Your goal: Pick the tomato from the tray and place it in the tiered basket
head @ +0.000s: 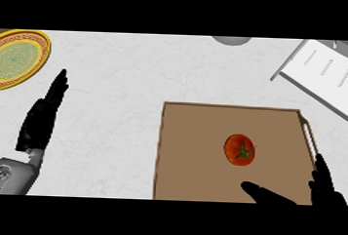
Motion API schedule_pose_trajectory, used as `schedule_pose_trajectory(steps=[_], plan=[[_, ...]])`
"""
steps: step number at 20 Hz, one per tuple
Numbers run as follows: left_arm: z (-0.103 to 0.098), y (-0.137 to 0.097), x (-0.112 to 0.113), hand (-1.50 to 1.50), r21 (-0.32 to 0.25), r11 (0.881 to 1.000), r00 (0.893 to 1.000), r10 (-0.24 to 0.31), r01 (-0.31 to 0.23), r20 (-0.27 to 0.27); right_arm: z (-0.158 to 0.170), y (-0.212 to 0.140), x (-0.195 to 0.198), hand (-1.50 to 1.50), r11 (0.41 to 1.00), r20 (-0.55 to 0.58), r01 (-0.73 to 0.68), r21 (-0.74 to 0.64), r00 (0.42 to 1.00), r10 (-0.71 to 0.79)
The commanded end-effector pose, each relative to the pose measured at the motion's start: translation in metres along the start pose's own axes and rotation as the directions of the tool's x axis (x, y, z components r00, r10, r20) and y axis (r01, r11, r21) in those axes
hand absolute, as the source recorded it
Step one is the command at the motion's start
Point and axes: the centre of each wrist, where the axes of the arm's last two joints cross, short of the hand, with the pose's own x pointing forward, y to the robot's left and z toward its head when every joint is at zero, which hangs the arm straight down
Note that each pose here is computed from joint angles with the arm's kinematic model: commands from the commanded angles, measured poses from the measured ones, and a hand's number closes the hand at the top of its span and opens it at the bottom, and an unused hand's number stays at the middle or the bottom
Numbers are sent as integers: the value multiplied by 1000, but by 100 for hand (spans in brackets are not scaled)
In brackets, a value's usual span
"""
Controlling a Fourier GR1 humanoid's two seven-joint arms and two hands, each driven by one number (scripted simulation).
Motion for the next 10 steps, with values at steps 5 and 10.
schedule_pose_trajectory(steps=[5, 10], plan=[[-3, 13, 1, 0, 13, 1000, 1000, 3, -3, -5, 4, 19, 10, -150, 992, -178, -116, -49, 978, 105], [-8, 10, 0, 0, 26, 1000, 1000, -2, 2, -16, -2, 41, 24, -150, 992, -160, -115, -50, 981, 106]])
